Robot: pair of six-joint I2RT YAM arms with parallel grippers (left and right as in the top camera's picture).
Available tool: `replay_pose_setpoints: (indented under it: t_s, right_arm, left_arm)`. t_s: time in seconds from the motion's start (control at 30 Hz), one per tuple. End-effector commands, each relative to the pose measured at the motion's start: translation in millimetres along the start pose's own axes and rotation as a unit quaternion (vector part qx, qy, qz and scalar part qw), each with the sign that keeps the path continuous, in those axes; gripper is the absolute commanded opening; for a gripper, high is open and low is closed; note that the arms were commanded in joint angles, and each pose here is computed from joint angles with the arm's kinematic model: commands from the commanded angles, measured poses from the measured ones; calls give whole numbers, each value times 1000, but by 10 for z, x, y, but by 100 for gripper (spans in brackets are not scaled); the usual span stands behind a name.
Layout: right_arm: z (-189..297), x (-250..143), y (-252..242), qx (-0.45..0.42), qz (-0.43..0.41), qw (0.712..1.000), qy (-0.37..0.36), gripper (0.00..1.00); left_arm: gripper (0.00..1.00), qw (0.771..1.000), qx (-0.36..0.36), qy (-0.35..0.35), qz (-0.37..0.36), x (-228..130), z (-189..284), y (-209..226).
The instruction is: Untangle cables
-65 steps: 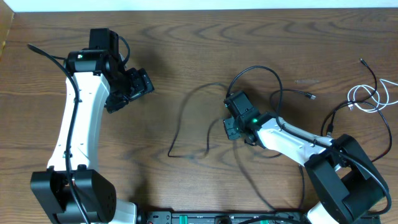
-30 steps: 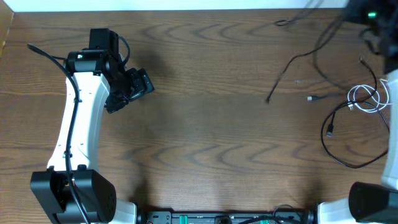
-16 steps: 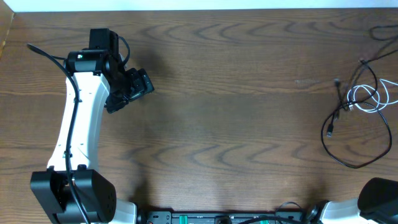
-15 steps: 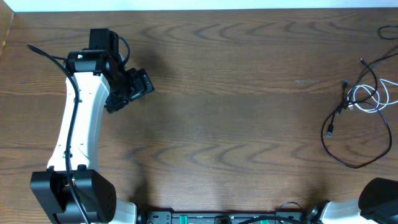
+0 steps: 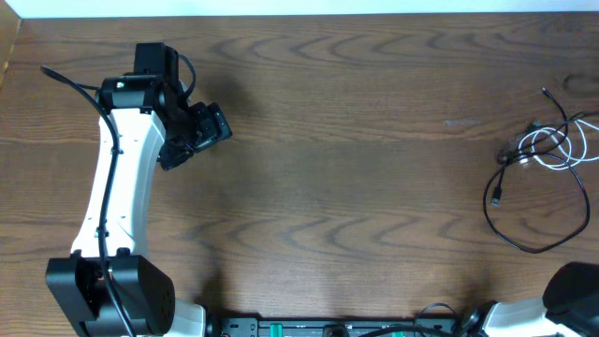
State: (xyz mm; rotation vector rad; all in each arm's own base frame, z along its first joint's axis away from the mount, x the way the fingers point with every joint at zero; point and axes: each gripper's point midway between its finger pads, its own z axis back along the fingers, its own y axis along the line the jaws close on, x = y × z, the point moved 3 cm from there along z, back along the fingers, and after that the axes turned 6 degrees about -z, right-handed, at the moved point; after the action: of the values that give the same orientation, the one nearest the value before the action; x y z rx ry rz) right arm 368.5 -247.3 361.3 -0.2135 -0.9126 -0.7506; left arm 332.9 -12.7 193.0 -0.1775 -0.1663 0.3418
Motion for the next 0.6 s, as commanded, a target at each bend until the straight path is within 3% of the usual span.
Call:
replay_pose_setpoints:
  t_s: [0.0, 0.17, 0.47, 0.5, 0.57]
  right_arm:
    - [-299, -338, -167, -52, 15, 995, 81, 1]
    - [-507, -894, -275, -78, 25, 974, 211, 1]
    - [-870, -1535, -395, -104, 35, 930, 350, 1]
    - [-886, -1597, -407, -107, 36, 924, 364, 3]
    - [-908, -1732, -429, -111, 38, 911, 395, 25]
  left_arm:
    - [91, 1000, -2, -3, 6, -16, 43, 9]
    - [91, 1000, -1, -2, 6, -23, 42, 11]
    - [91, 1000, -1, -2, 6, -23, 42, 11]
    - [91, 1000, -1, -2, 6, -23, 42, 11]
    - [91, 1000, -1, -2, 6, -22, 42, 11]
